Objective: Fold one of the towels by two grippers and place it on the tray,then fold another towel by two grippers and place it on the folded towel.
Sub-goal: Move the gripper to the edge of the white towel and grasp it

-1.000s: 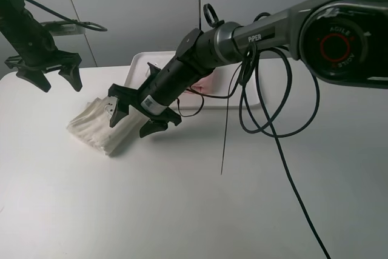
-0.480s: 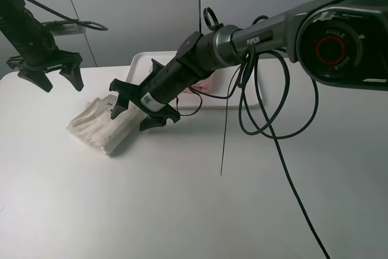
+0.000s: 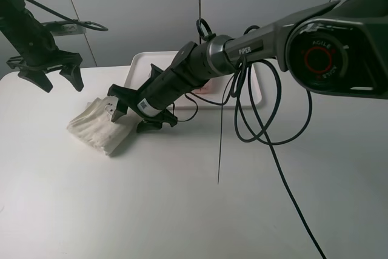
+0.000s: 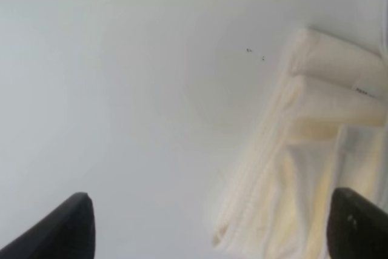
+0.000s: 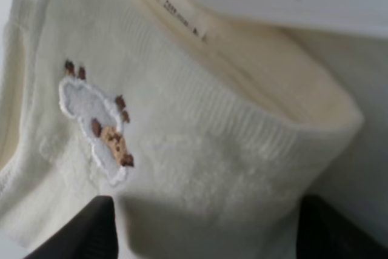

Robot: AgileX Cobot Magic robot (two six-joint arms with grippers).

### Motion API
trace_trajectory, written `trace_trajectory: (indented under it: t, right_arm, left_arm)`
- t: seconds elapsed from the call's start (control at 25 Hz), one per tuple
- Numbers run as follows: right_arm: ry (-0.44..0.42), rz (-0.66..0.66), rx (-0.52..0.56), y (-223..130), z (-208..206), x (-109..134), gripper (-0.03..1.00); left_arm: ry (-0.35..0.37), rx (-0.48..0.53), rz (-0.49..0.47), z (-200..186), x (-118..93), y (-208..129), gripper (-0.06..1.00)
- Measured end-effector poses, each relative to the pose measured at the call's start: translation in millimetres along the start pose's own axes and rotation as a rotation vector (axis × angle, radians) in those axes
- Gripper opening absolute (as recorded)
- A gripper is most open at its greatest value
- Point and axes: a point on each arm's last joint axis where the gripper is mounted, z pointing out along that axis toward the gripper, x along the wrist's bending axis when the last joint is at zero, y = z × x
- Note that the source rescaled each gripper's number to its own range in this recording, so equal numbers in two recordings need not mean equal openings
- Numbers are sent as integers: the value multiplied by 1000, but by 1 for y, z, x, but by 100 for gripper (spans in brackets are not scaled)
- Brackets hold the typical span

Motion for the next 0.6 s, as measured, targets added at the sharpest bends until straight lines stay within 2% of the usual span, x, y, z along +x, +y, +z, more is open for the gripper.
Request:
trace_trajectory:
  t: [0.16,0.24,0.4,0.44,0.6]
  right_arm:
    - [3,18,-4,-3,4,1,65]
    - [-2,25,-17,-2,4,0,55]
    - [-18,29,-44,1,8,-5,14]
    - [-19,21,-50,1,9,-5,7]
    - [-19,-14,-57,0,10,-4,7]
  left_arm:
    - [0,-2,0,0,0,0,98]
    - [0,-2,0,0,0,0,98]
    - [-1,-2,2,0,0,0,98]
    - [-1,-2,1,0,0,0,98]
    - [-1,-2,6,0,0,0,98]
